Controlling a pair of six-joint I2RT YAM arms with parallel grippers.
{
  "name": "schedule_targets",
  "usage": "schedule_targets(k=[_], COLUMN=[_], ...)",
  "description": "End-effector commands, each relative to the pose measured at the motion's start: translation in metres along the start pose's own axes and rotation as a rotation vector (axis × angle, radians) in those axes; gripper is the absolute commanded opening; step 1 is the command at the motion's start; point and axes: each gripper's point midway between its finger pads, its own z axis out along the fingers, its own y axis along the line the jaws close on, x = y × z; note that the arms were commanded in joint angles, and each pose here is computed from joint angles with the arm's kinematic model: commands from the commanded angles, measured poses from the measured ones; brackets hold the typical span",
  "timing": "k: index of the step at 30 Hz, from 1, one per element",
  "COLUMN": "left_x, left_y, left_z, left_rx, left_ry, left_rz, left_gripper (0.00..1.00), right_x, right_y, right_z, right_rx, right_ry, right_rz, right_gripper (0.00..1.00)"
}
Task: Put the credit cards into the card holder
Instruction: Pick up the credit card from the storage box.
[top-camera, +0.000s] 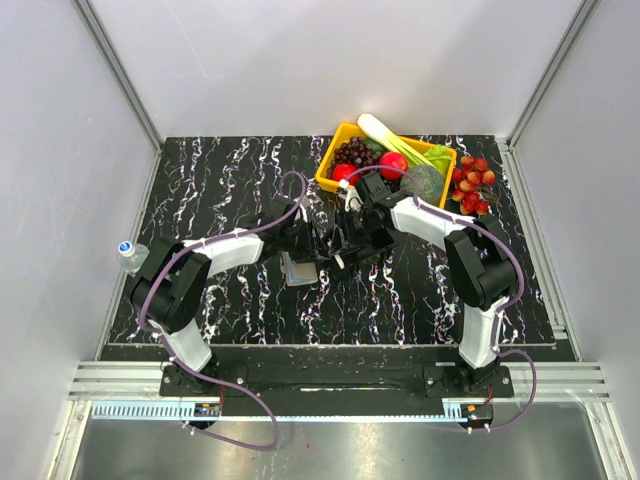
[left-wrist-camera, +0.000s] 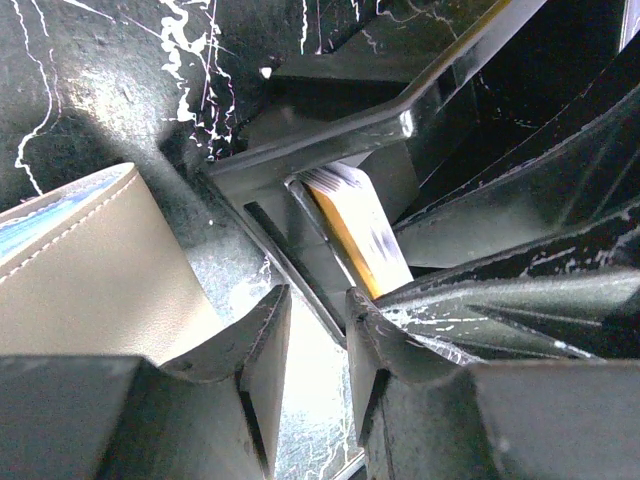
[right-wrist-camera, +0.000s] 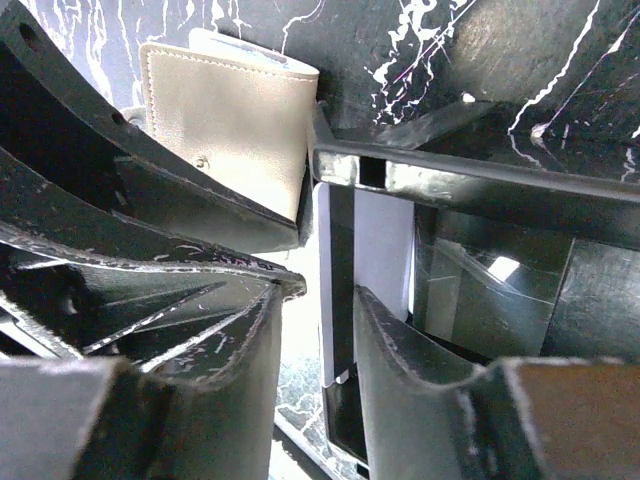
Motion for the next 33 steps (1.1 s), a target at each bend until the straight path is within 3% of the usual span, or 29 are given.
schedule_targets(k=[1,9,15,27,33], left_x=[-0.01,-0.007,-0.007,-0.015,-0.018], left_y=[-0.01,-0.01,-0.01,-0.016,-0.018], left_z=[-0.002,0.0,0.0,-0.008,-0.01], left_rx=[0.041,0.054,0.056,0.057,0.057], left_ry=[-0.041,-0.03,-0.028,-0.057,-0.063], left_rz=[0.006,0.0,0.0,0.018,0.026], left_gripper=[0.32,0.32,0.32,0.32,0.32], right_x=[-0.012,-0.01,-0.011,-0.042,-0.043], right_y=[0.015,0.013,0.013,0.001,0.005], right_z=[-0.004,-0.004,-0.006,-0.042,-0.047], right_rx=[-0.072,-0.061,-0.056,0.12,0.114], right_ry=[-0.039,-0.038,-0.047,-0.231,-0.244], right_rz=[0.006,0.012,0.01,-0.05,-0.057], right_gripper=[0.38,0.27,0.13,0.04,0.0])
